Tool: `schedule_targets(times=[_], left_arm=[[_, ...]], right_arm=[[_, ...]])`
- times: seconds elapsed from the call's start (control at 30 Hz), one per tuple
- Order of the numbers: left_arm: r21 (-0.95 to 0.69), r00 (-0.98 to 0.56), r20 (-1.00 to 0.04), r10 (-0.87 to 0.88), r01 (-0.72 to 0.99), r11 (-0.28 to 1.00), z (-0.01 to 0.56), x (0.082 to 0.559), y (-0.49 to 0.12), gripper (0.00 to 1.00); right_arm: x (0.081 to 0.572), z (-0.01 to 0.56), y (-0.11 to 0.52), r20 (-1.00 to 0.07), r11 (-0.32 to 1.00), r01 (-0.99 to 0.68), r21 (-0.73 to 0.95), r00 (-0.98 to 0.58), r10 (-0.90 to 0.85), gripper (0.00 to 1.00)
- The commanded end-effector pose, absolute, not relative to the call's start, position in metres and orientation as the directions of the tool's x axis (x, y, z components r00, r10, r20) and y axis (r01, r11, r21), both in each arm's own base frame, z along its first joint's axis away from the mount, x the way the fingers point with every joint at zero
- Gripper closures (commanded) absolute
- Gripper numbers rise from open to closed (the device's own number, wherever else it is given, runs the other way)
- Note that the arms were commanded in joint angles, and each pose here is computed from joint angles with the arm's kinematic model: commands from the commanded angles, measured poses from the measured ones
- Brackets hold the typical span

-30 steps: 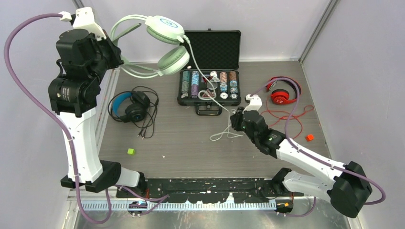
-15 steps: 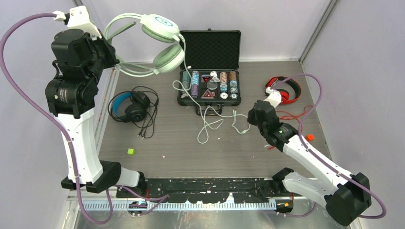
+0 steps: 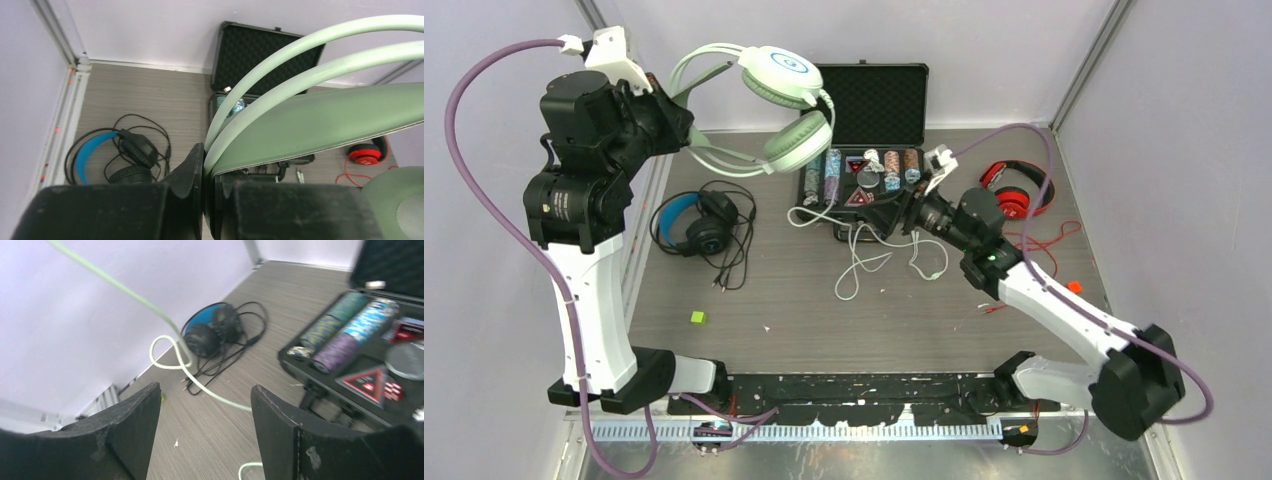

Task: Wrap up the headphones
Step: Wrap the headphones cable around the headphones.

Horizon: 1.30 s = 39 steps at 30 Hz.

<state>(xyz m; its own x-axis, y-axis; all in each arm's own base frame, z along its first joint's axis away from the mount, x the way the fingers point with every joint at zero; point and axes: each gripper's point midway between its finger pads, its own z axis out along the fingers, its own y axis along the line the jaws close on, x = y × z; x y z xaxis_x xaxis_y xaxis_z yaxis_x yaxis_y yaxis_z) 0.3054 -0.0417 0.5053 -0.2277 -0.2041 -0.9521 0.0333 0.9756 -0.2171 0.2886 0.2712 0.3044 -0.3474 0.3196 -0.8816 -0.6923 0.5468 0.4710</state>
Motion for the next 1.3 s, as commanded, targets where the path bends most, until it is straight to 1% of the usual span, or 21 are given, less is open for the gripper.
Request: schedule_targets(times=[0.0,0.17,0.23,0.3,0.4,0.5,0.53,0.6,0.63,0.7,0.73,0.83,0.93,1.0,1.17,1.27], left_arm=[[-0.325,-0.109,-0.944,-0.31,0.167,0.931,0.55,0.292,-0.063,1.0],[-0.346,-0.11,-0.937,-0.33,0.195,0.918,0.555,0.291,-0.068,1.0],[-0.35,-0.108,-0.936,-0.334,0.199,0.915,0.556,0.291,-0.069,1.0],[-0.352,-0.107,-0.935,-0.337,0.201,0.914,0.557,0.291,-0.07,1.0],[-0.352,-0.106,-0.936,-0.337,0.201,0.914,0.558,0.292,-0.07,1.0],[-0.352,-0.109,-0.935,-0.337,0.2,0.914,0.557,0.294,-0.07,1.0],[-0.351,-0.107,-0.936,-0.336,0.2,0.915,0.558,0.295,-0.07,1.0],[-0.343,-0.106,-0.939,-0.328,0.191,0.92,0.556,0.298,-0.068,1.0],[-0.335,-0.105,-0.941,-0.32,0.178,0.925,0.555,0.301,-0.066,1.0],[-0.32,-0.109,-0.946,-0.307,0.147,0.936,0.552,0.307,-0.06,1.0],[-0.316,-0.103,-0.947,-0.304,0.131,0.94,0.553,0.309,-0.056,1.0],[-0.326,-0.065,-0.945,-0.321,0.078,0.942,0.561,0.316,-0.039,1.0],[-0.348,-0.044,-0.937,-0.346,0.045,0.936,0.564,0.321,-0.026,1.0],[-0.366,-0.034,-0.93,-0.365,0.015,0.931,0.564,0.326,-0.014,1.0],[-0.402,-0.019,-0.915,-0.403,-0.034,0.915,0.562,0.331,0.009,1.0],[-0.416,-0.003,-0.909,-0.417,-0.052,0.908,0.563,0.331,0.02,1.0]], right_arm=[[0.258,0.325,0.315,-0.93,0.287,-0.909,0.303,-0.216,0.296,0.29],[0.277,0.306,0.33,-0.978,0.318,-0.941,0.114,-0.051,0.201,0.28],[0.284,0.301,0.336,-0.986,0.306,-0.951,0.05,0.001,0.165,0.27],[0.283,0.29,0.344,-0.991,0.262,-0.964,0.037,-0.001,0.137,0.28],[0.28,0.272,0.353,-0.989,0.203,-0.975,0.089,-0.063,0.131,0.3],[0.281,0.259,0.355,-0.984,0.206,-0.971,0.12,-0.088,0.156,0.35],[0.282,0.254,0.355,-0.981,0.213,-0.968,0.133,-0.099,0.164,0.4],[0.286,0.247,0.352,-0.977,0.247,-0.957,0.155,-0.112,0.181,0.6],[0.291,0.243,0.348,-0.975,0.287,-0.944,0.165,-0.112,0.191,0.73],[0.302,0.233,0.335,-0.966,0.376,-0.903,0.208,-0.13,0.222,0.94],[0.309,0.232,0.326,-0.958,0.422,-0.876,0.233,-0.132,0.255,0.99],[0.329,0.214,0.283,-0.921,0.576,-0.736,0.356,-0.171,0.35,1.0],[0.34,0.213,0.242,-0.885,0.681,-0.584,0.442,-0.161,0.437,1.0],[0.341,0.205,0.22,-0.882,0.738,-0.493,0.462,-0.163,0.443,1.0],[0.349,0.184,0.157,-0.886,0.87,-0.181,0.46,-0.167,0.434,1.0],[0.348,0.172,0.12,-0.88,0.891,-0.014,0.454,-0.162,0.446,1.0]])
